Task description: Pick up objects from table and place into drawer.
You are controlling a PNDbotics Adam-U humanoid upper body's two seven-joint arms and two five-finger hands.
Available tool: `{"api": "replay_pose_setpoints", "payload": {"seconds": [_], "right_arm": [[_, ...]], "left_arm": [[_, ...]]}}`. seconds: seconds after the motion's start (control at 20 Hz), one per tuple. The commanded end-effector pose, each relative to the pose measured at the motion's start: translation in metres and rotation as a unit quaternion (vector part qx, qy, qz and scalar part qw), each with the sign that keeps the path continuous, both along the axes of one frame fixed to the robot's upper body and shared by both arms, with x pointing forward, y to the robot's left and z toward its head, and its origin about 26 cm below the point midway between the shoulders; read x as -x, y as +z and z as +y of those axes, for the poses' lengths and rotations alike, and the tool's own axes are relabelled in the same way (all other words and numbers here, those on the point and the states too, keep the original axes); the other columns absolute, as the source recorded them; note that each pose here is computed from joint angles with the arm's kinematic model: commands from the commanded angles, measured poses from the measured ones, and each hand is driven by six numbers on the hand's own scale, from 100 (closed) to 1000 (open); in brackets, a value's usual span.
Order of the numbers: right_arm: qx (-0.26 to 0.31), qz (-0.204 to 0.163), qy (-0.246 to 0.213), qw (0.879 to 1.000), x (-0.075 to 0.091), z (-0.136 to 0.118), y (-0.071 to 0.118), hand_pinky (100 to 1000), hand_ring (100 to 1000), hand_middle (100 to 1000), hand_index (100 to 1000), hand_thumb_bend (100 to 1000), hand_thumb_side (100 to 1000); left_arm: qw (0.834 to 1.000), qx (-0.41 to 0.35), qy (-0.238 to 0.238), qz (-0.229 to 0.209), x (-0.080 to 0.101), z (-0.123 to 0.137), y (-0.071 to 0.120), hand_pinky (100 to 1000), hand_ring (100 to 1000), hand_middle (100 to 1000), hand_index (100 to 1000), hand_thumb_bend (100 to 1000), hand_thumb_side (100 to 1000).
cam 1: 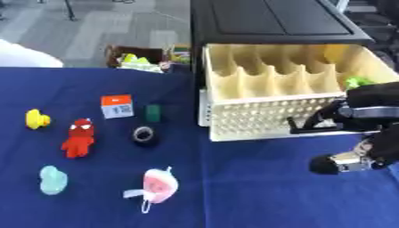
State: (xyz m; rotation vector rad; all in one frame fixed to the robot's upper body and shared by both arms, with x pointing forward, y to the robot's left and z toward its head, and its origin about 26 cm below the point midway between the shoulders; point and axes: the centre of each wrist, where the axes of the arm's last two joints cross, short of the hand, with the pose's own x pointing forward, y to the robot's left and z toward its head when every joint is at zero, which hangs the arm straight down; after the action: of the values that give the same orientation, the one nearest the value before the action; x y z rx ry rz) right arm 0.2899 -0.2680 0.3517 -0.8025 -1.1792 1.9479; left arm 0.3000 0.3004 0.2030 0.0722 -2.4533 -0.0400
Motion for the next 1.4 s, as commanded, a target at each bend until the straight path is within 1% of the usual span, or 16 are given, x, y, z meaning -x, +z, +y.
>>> {"api": "replay_pose_setpoints", "payload": {"seconds": [0.05,0.3,0.5,0.75,0.9,0.95,1.1,1.25,1.3,1.4], "right_arm": [[0.010,-0.043,-0.010,0.999,0.008,-0.002,0.016,100,100,100,909,531,1000],[-0.001,-0.068,-0.007,0.998,0.010,0.005,0.025,100,100,100,908,501,1000],[-0.006,-0.079,-0.011,0.997,0.010,0.007,0.024,100,100,100,906,485,1000],[-0.006,-0.082,-0.007,0.997,0.009,0.007,0.024,100,100,100,903,487,1000],[-0.014,-0.082,0.000,0.997,0.010,0.006,0.025,100,100,100,898,471,1000],[-0.021,-0.084,0.004,0.996,0.010,0.005,0.027,100,100,100,897,466,1000],[-0.059,-0.101,0.023,0.993,0.013,0.002,0.036,100,100,100,883,403,1000],[-0.107,-0.121,0.040,0.986,0.016,-0.003,0.043,100,100,100,874,367,1000],[-0.122,-0.126,0.046,0.983,0.017,-0.004,0.045,100,100,100,864,339,1000],[-0.150,-0.140,0.056,0.977,0.018,-0.007,0.049,100,100,100,853,322,1000]], "left_arm": [[1.000,-0.007,0.000,-0.013,0.003,-0.001,0.007,505,558,566,623,134,1000],[1.000,-0.007,0.000,-0.012,0.003,-0.001,0.007,505,559,566,622,135,1000],[1.000,-0.007,-0.001,-0.011,0.003,-0.001,0.007,505,560,567,622,135,1000],[1.000,-0.007,-0.001,-0.010,0.003,-0.001,0.006,505,560,567,620,135,1000],[1.000,-0.007,0.000,-0.009,0.003,-0.001,0.006,505,560,567,621,134,1000],[1.000,-0.007,0.000,-0.010,0.003,-0.001,0.006,505,560,567,621,134,1000],[1.000,-0.005,0.001,-0.013,0.003,0.000,0.007,506,561,568,622,132,1000],[1.000,-0.005,0.002,-0.016,0.003,0.000,0.008,506,561,568,622,131,998],[1.000,-0.004,0.003,-0.016,0.003,0.001,0.008,506,561,568,621,132,999],[1.000,-0.004,0.003,-0.016,0.003,0.001,0.007,506,561,568,621,131,998]]}}
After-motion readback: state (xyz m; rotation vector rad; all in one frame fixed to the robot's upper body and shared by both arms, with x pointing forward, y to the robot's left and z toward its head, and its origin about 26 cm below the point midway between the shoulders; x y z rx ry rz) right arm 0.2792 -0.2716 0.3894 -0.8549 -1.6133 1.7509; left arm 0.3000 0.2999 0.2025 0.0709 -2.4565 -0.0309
